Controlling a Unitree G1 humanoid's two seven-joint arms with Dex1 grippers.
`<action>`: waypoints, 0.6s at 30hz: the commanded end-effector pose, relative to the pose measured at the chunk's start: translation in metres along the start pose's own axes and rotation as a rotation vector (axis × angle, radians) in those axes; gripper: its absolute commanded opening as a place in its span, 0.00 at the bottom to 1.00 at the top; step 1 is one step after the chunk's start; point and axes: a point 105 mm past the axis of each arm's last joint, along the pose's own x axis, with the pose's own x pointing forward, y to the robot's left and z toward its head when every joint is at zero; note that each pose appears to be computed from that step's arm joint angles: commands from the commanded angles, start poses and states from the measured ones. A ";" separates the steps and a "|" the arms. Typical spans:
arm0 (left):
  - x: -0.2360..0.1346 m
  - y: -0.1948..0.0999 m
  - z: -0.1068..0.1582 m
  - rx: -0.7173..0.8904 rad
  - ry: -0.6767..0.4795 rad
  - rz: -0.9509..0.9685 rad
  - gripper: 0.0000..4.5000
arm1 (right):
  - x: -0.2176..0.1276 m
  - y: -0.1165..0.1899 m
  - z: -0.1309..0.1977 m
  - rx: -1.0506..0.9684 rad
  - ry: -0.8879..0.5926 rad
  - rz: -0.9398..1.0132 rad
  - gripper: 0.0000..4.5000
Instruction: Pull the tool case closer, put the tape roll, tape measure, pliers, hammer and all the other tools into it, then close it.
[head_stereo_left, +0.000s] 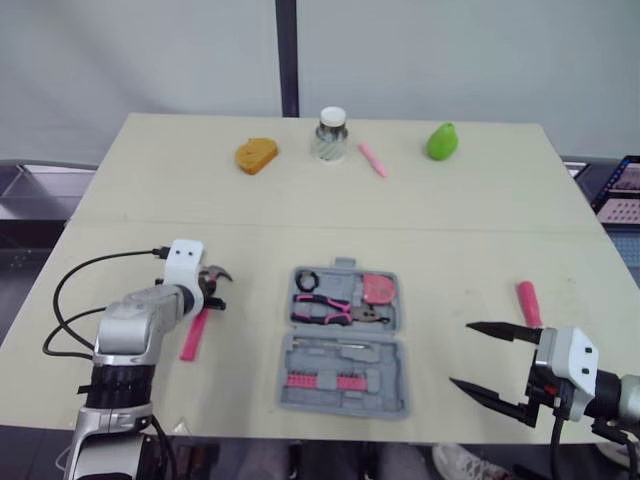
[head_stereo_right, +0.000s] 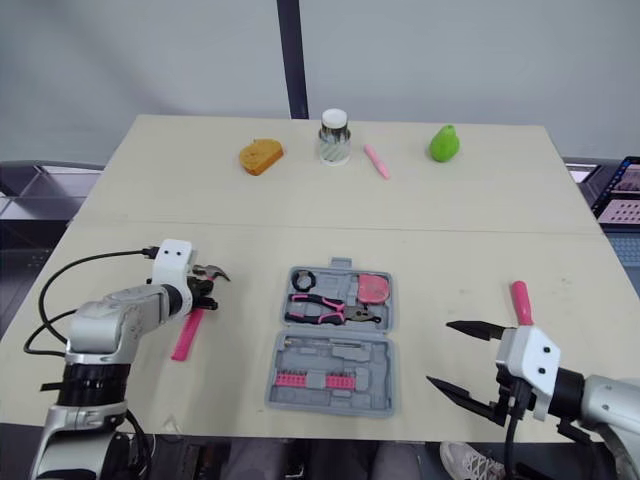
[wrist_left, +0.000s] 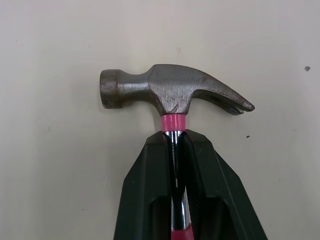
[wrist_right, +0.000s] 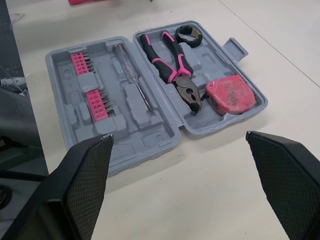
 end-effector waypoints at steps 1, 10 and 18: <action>0.004 -0.005 -0.008 0.021 0.030 -0.020 0.01 | -0.002 -0.001 0.008 -0.032 -0.015 -0.022 1.00; -0.009 0.006 0.010 0.111 -0.021 -0.032 0.01 | -0.004 -0.003 0.009 -0.035 -0.021 -0.032 1.00; -0.048 -0.016 0.026 0.386 -0.011 -0.350 0.01 | -0.001 -0.006 0.015 -0.051 -0.060 0.000 1.00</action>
